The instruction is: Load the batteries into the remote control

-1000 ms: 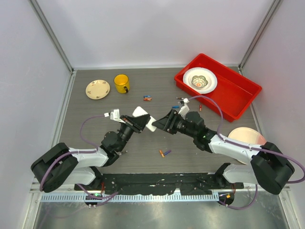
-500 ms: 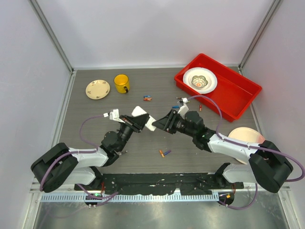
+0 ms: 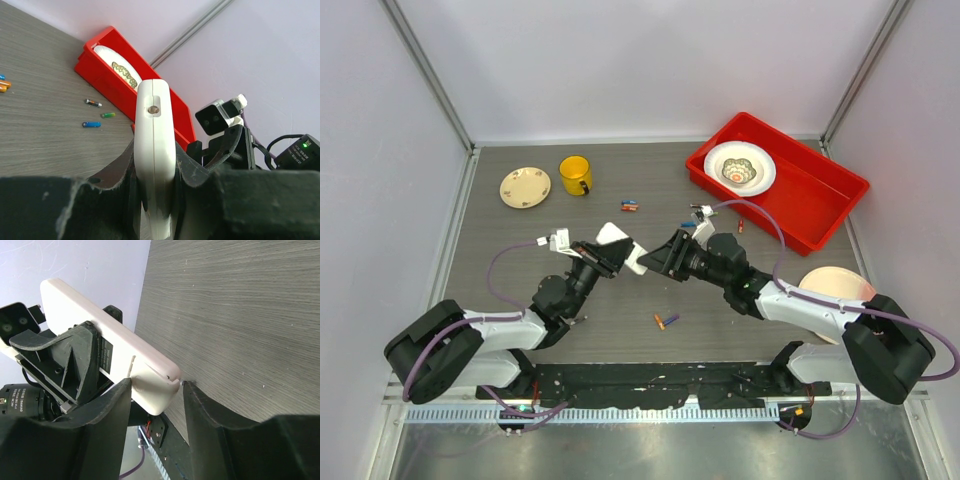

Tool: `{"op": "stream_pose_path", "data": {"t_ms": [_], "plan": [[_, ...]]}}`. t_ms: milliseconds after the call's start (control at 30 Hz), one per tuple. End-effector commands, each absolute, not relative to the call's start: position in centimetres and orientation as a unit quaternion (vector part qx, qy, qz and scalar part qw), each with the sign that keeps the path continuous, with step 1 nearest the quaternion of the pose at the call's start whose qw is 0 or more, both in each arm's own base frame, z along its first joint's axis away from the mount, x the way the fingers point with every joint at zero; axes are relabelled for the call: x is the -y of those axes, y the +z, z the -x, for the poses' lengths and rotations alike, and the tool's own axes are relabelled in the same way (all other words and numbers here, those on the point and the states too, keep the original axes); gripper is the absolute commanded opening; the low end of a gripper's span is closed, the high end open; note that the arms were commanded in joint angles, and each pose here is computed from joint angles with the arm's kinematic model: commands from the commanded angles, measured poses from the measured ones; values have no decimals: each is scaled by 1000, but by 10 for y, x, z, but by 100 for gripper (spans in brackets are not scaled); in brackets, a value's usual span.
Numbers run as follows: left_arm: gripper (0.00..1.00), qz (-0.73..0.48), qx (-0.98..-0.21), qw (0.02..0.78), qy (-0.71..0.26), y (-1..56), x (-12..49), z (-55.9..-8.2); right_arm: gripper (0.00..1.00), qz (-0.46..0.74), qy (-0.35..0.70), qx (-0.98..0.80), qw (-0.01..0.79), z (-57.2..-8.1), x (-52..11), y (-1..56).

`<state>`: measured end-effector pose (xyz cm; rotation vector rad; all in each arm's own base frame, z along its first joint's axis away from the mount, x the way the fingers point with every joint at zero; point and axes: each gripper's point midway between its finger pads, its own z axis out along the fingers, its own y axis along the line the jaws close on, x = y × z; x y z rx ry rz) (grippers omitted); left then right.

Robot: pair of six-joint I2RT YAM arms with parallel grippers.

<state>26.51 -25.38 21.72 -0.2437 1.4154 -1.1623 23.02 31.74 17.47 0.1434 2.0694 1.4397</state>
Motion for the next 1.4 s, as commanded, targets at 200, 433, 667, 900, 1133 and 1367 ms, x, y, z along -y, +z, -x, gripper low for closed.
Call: {"op": "stream_pose_path", "data": {"t_ms": [200, 433, 667, 900, 1133, 1367], "plan": [[0, 117, -577, 615, -524, 239, 248, -261, 34, -40, 563, -760, 322, -229, -321, 200], [0, 118, -575, 616, -524, 240, 247, -261, 25, -42, 561, -761, 323, -229, -319, 198], [0, 127, -576, 612, -526, 237, 245, -261, 1, -34, 569, -754, 326, -225, -318, 203], [0, 143, -569, 614, -528, 238, 241, -263, 1, -20, 580, -747, 325, -218, -317, 208], [0, 158, -566, 617, -524, 237, 236, -265, 1, 0, 589, -739, 327, -207, -314, 217], [0, 162, -562, 618, -526, 240, 235, -265, 1, 4, 589, -739, 328, -202, -308, 215]]}}
